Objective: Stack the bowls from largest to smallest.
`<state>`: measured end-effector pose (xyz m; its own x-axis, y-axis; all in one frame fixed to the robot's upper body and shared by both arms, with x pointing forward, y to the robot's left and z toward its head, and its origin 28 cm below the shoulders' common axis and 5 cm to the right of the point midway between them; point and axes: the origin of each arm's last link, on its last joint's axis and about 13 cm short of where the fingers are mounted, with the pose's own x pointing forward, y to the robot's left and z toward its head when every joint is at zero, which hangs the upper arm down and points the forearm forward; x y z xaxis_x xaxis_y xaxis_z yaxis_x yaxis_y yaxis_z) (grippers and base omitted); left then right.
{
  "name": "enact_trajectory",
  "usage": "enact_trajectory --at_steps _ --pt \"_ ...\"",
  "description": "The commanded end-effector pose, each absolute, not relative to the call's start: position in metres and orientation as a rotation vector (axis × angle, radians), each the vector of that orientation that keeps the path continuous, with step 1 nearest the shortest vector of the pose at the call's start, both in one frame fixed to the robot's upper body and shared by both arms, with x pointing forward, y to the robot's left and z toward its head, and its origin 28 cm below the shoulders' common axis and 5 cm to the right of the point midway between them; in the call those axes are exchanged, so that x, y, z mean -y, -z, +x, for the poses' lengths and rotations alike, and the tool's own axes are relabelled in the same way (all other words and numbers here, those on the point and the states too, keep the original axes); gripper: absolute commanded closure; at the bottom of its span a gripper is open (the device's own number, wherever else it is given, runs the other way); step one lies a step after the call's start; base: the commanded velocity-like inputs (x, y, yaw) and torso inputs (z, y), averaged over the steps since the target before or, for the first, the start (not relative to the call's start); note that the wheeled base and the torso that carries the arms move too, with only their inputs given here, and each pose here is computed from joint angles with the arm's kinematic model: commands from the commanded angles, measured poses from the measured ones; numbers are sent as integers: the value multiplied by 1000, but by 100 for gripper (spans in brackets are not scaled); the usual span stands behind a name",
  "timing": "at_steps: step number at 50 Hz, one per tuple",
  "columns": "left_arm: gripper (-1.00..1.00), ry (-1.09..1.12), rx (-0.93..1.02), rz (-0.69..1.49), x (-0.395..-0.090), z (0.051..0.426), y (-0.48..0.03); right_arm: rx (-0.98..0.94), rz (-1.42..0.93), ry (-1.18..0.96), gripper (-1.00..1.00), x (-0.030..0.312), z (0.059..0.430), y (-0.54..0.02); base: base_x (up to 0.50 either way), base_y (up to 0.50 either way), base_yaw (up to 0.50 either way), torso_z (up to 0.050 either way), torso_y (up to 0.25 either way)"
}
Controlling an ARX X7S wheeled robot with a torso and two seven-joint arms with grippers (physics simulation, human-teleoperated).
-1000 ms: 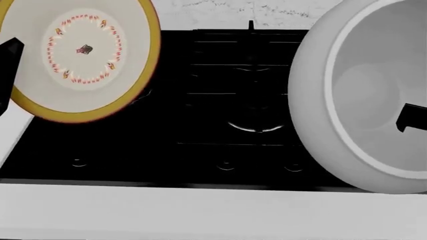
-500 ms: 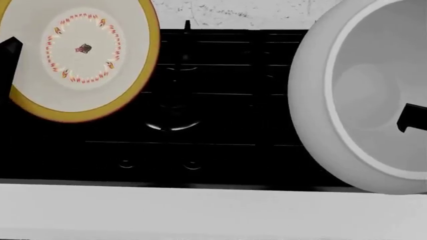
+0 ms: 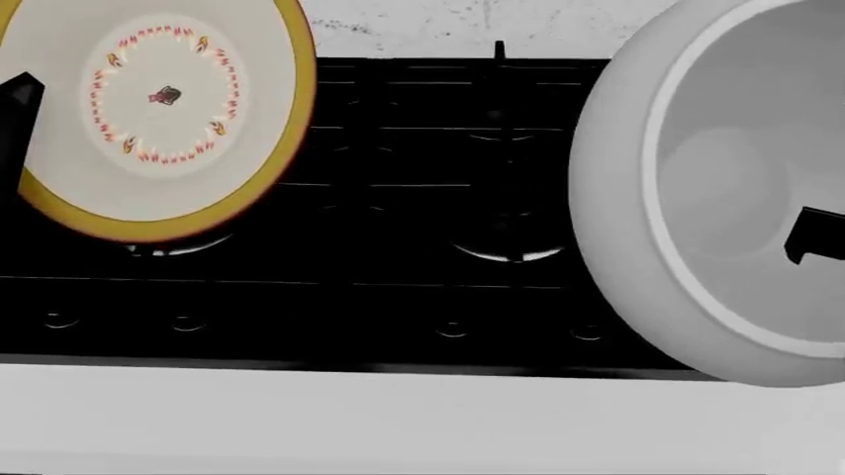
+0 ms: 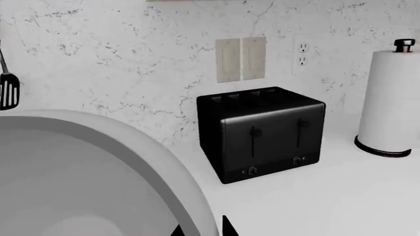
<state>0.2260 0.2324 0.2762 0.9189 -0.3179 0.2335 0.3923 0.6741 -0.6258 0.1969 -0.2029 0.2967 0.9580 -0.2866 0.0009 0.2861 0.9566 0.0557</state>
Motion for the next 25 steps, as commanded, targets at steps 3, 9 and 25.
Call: enact_trajectory --at_steps 3,9,25 --pt "100 406 123 -740 -233 225 -278 21 56 297 100 204 196 -297 0 -500 0 0 0" --pt "100 407 124 -743 -233 225 -278 22 55 297 100 204 195 -298 0 -500 0 0 0" --pt "100 407 126 -748 -234 224 -278 22 55 299 100 204 193 -298 0 -500 0 0 1"
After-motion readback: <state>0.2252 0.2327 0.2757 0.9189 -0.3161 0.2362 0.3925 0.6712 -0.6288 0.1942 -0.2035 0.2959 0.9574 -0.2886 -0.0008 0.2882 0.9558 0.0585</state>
